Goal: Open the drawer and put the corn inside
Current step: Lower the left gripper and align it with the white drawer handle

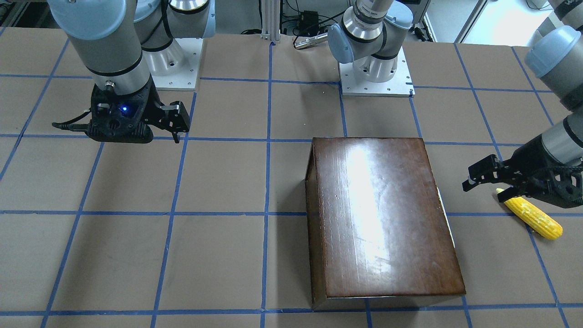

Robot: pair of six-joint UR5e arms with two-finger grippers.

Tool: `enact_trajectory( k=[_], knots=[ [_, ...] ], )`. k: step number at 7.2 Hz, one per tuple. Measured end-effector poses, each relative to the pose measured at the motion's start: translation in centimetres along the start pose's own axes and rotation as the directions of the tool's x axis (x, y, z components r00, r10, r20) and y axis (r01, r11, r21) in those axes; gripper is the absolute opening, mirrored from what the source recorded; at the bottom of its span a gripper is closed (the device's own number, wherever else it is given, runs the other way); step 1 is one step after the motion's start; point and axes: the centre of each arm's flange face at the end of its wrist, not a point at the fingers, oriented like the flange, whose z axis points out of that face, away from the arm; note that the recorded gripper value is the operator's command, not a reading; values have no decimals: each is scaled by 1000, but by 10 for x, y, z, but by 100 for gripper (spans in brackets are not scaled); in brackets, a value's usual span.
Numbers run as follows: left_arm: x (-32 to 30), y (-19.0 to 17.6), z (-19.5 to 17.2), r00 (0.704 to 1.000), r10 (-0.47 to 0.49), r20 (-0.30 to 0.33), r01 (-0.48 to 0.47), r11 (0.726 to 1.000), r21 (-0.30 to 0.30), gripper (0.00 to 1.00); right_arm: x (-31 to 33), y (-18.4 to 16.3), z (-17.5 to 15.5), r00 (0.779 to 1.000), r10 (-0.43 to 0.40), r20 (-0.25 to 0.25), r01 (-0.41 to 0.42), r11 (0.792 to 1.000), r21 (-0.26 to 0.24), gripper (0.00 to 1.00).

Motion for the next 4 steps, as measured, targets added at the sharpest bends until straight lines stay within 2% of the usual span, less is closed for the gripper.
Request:
enact_trajectory(
  k=[4],
  knots=[
    [-9,-11,30,994,4,-109,-1,1000,27,100,0,0,0,1000,0,0,0,1000,0,100]
  ],
)
